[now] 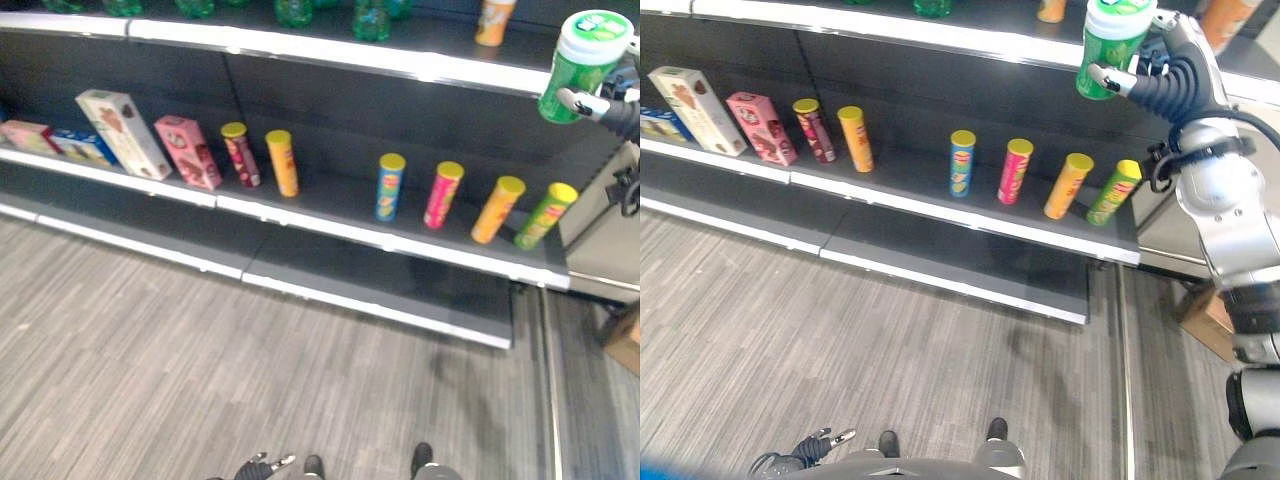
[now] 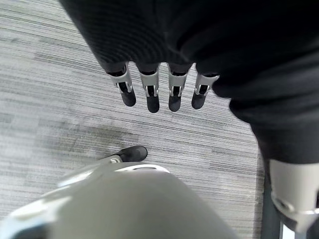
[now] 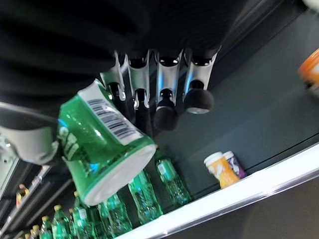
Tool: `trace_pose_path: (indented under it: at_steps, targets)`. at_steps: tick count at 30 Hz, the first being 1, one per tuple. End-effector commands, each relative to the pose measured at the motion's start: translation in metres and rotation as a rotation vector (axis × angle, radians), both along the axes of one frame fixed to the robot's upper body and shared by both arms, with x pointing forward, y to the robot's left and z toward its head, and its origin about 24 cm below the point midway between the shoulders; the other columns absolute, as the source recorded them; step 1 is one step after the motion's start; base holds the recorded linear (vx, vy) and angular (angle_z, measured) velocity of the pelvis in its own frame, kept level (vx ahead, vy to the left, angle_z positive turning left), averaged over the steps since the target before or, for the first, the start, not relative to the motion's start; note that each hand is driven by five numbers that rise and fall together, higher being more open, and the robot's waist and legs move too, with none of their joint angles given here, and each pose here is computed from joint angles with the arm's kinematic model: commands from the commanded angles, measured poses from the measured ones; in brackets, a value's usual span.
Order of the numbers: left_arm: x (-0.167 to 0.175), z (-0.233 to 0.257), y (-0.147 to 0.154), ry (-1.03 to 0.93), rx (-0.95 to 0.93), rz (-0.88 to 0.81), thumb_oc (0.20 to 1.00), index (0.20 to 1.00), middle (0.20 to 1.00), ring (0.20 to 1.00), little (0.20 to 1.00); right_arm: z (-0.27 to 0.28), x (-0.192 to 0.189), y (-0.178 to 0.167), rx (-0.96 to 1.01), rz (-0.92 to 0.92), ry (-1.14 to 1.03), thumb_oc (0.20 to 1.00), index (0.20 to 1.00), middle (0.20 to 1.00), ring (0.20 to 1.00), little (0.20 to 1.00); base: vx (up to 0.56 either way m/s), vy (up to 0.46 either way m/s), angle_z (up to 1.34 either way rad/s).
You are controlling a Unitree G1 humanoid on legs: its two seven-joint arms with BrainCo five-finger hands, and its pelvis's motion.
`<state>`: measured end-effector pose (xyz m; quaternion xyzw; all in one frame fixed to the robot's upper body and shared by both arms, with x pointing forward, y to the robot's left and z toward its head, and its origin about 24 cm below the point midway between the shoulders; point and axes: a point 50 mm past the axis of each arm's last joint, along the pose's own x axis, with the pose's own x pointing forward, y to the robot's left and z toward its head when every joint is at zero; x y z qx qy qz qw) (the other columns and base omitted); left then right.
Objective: Put the goods on the table back onto the shelves and tidy them up.
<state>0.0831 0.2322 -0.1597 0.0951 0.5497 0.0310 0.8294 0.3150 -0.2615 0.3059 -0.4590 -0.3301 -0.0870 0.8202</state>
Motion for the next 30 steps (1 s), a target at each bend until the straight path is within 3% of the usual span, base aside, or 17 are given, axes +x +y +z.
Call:
trace_pose_path:
  at_steps: [1, 13, 20, 30]
  targets:
    - [0.01, 0.004, 0.01, -0.018, 0.031, -0.018, 1.0, 1.0, 1.0, 1.0, 1.0, 0.022, 0.004, 0.006, -0.014, -0.011, -0.074, 0.2, 0.2, 0.2, 0.2, 0.2, 0.12, -0.185, 0.22]
    - [-0.004, 0.003, 0.014, -0.012, 0.009, 0.115, 1.0, 1.0, 1.0, 1.0, 1.0, 0.035, 0.028, 0.009, 0.0, -0.049, -0.016, 0.2, 0.2, 0.2, 0.2, 0.2, 0.11, -0.1, -0.01]
    - [-0.004, 0.003, 0.015, -0.007, 0.019, 0.097, 1.0, 1.0, 1.0, 1.0, 1.0, 0.032, 0.03, -0.002, 0.046, -0.076, -0.005, 0.2, 0.2, 0.2, 0.2, 0.2, 0.25, 0.075, -0.09]
    - [-0.012, 0.002, 0.02, 0.014, 0.046, 0.086, 1.0, 1.0, 1.0, 1.0, 1.0, 0.019, 0.041, 0.024, 0.048, -0.005, 0.043, 0.2, 0.2, 0.2, 0.2, 0.2, 0.27, 0.189, -0.59]
